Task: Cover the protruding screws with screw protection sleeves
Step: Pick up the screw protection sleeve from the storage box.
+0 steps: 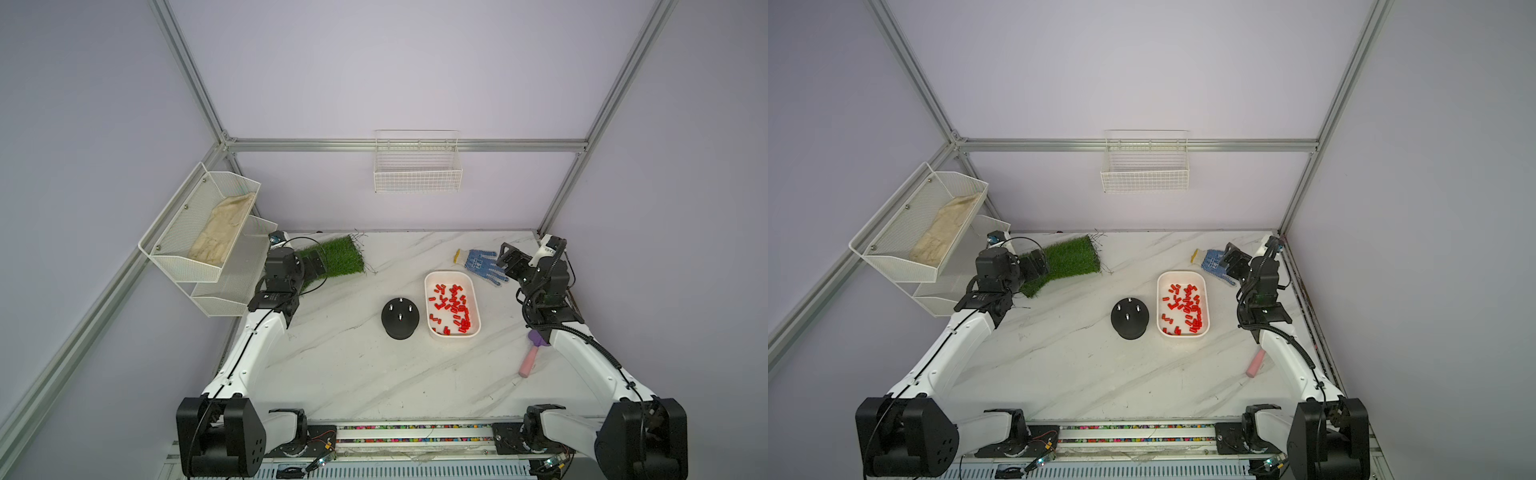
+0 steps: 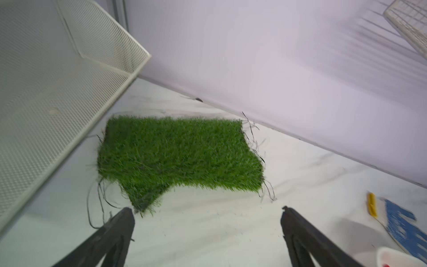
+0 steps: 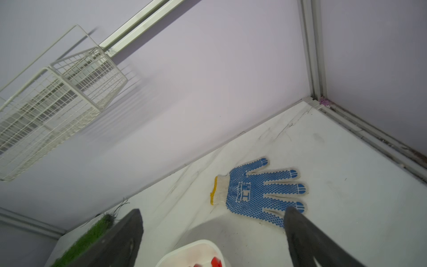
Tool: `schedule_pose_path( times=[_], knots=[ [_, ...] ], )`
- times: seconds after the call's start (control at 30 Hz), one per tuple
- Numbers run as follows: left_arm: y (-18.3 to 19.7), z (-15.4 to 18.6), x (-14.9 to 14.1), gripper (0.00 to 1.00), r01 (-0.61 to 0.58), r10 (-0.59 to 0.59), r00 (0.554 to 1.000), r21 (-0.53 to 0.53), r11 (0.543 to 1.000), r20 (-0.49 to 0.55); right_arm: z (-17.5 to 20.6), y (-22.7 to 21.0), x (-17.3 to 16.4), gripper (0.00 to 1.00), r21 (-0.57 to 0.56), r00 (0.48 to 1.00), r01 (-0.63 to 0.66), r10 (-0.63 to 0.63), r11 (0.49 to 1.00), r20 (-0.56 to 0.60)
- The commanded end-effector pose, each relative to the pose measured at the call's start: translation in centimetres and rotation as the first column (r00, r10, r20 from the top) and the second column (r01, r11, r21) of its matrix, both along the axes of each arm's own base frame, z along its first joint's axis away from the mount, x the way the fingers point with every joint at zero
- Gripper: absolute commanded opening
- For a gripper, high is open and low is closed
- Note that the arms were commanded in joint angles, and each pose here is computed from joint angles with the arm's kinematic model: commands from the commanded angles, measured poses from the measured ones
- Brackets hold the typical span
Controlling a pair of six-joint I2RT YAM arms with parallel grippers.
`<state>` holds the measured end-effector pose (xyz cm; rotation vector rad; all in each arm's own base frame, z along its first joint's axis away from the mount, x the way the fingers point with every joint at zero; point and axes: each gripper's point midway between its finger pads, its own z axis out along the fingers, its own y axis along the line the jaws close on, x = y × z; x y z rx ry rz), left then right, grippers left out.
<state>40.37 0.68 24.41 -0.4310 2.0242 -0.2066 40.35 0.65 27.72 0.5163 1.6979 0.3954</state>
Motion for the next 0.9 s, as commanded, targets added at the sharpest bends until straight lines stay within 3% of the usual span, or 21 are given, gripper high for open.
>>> schedule_pose_path(
  times=[0.0, 0.13, 0.27, 0.4, 0.53, 0.73, 0.87],
  knots=[
    [-5.0, -0.6, -2.2, 1.0, 0.189, -0.213, 0.975, -0.264, 0.946, -0.063, -1.4, 2.7, -1.4, 0.95, 0.169, 0.988, -0.122, 0.135, 0.978, -0.07],
    [-8.5, -0.7, -3.7, 1.0, 0.281, -0.316, 0.948, -0.373, 0.884, -0.037, -1.7, 5.6, -1.7, 0.88, 0.216, 0.945, -0.272, 0.303, 0.938, -0.126],
    [-10.8, -0.8, -5.1, 1.0, 0.343, -0.384, 0.923, -0.376, 0.861, -0.037, -2.1, 5.9, -2.1, 0.85, 0.21, 0.926, -0.285, 0.325, 0.935, -0.19],
    [-12.4, -1.2, -6.3, 1.0, 0.377, -0.434, 0.899, -0.392, 0.839, -0.065, -3.4, 6.4, -2.0, 0.74, 0.212, 0.894, -0.29, 0.344, 0.933, -0.286],
    [-14.4, -1.0, -7.5, 0.92, 0.417, -0.48, 0.874, -0.397, 0.818, -0.072, -5.2, 8.0, -1.6, 0.63, 0.193, 0.848, -0.309, 0.362, 0.931, -0.387],
    [-17.1, -0.9, -8.5, 0.85, 0.433, -0.503, 0.858, -0.384, 0.816, -0.101, -8.0, 11.2, -2.1, 0.54, 0.103, 0.752, -0.327, 0.325, 0.939, -0.573],
    [-17.9, -1.3, -8.7, 0.84, 0.427, -0.496, 0.86, -0.365, 0.828, -0.118, -9.5, 12.7, -2.5, 0.5, 0.074, 0.719, -0.328, 0.3, 0.942, -0.627]
  ],
)
